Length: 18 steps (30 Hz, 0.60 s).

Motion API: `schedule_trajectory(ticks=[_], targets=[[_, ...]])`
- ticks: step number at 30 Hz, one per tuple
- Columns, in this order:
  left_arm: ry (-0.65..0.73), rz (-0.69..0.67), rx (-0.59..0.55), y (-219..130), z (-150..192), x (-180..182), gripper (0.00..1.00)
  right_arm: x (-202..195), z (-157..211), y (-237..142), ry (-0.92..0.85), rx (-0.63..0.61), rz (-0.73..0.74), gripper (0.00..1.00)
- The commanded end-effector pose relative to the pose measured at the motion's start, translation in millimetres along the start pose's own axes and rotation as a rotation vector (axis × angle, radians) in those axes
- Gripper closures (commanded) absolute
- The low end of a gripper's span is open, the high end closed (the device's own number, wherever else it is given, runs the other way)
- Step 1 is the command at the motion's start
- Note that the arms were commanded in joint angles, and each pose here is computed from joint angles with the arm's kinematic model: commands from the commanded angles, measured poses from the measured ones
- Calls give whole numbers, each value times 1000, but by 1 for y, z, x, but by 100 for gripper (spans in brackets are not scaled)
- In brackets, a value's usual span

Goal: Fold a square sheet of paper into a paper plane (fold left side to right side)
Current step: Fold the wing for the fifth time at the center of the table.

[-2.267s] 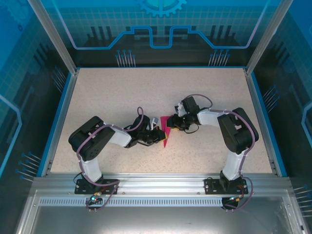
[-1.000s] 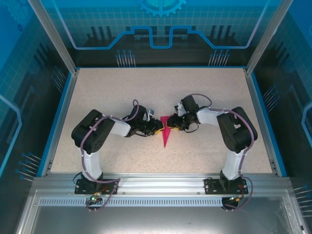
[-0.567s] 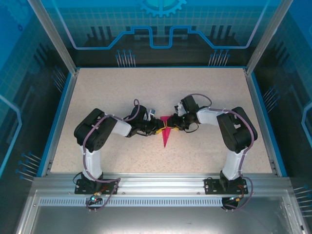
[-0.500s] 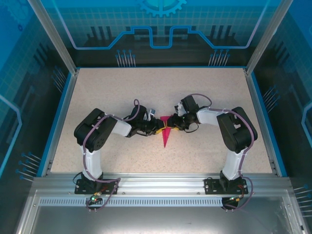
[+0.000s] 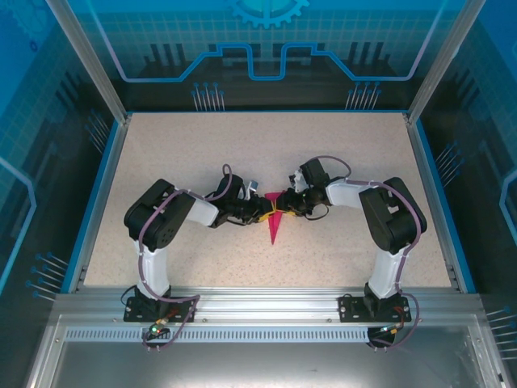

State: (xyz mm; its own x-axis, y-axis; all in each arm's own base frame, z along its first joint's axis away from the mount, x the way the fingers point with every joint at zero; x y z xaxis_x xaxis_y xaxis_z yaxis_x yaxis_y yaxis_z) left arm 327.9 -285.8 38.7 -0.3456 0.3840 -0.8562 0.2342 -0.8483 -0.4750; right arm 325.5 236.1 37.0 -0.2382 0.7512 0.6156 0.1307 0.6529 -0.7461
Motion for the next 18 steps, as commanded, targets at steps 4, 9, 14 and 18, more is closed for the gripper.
schedule_trajectory(ticks=[4, 9, 14, 18], targets=[[4, 40, 17, 2, -1, -9, 81, 11, 4, 0, -13, 9, -35, 64], [14, 39, 3, 0, -2, -9, 92, 10, 5, -1, -18, 13, -22, 63], [23, 18, -15, -4, -3, -7, 98, 11, 1, -9, -27, -6, -23, 60], [33, -5, -30, -9, -3, -4, 100, 11, -3, -20, -27, -30, -27, 58]])
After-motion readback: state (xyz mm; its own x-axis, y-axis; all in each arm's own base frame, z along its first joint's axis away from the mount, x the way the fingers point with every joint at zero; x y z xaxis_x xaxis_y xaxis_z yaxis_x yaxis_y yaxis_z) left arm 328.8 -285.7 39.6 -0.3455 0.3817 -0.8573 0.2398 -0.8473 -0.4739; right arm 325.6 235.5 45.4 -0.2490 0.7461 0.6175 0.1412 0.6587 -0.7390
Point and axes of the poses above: each hand's point on the last joint's axis, 136 mm out from that joint toward the fingers, its own y axis out along the fingers, its own x axis along the line the jaws close on, z = x × y, the point moved 2 cm from there along -y, back along the fingers, and after that the axes turned 13 degrees about -y, right-handed, at the moved point
